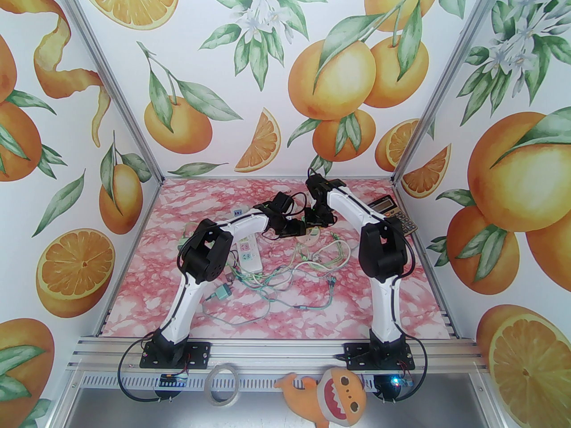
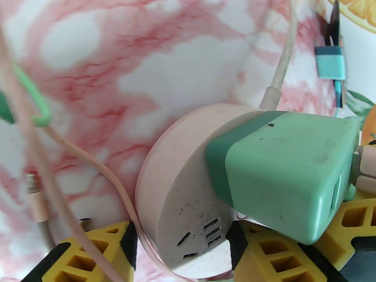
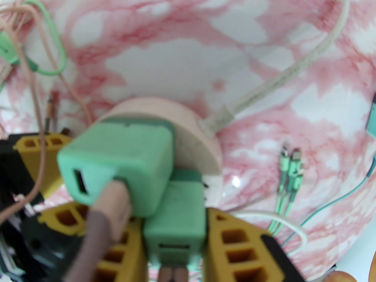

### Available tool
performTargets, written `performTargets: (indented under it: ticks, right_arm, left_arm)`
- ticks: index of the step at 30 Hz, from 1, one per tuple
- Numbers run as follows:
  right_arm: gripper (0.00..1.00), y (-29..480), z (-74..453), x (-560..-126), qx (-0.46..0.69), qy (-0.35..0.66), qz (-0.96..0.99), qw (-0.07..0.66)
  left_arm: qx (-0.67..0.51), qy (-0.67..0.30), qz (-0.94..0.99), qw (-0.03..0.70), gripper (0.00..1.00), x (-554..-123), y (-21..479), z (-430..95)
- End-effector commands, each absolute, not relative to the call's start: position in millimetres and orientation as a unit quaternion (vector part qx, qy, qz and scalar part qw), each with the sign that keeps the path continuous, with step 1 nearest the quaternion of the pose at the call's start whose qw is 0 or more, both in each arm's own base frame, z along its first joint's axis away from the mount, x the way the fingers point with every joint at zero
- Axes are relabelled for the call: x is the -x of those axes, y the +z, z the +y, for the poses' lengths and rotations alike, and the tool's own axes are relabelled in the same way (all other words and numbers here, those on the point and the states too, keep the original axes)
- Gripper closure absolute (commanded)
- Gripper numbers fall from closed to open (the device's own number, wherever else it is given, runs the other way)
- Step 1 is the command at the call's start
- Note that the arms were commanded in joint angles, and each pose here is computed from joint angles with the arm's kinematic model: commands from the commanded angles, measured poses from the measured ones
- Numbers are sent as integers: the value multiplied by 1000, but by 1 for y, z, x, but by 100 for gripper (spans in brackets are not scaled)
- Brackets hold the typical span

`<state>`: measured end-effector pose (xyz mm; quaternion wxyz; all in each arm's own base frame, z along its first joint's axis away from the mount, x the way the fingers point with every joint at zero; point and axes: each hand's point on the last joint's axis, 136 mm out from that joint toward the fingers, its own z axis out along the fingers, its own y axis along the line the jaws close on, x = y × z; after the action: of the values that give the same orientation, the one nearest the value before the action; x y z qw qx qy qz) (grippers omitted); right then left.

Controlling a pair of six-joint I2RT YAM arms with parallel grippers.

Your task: Pull the plug off the socket

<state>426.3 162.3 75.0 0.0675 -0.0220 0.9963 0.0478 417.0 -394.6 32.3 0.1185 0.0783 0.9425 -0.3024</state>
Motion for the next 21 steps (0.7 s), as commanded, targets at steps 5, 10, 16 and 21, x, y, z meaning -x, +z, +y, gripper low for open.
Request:
performTargets:
  ticks: [5, 10, 16, 21]
  right_arm:
    - [71, 85, 196, -428, 50, 86, 991, 87]
    - [71, 81, 212, -420, 63, 75, 992, 82]
    - [71, 83, 238, -411, 85, 61, 991, 86]
    - [72, 89, 237, -414, 89, 59, 990, 91]
  left_arm:
    - [-68, -168, 983, 16, 62, -367, -62, -361]
    - [-83, -126, 989, -1, 63, -351, -80, -356]
    - [-91, -109, 990, -13, 63, -341, -91, -357]
    - [-93, -102, 990, -14, 63, -340, -91, -355]
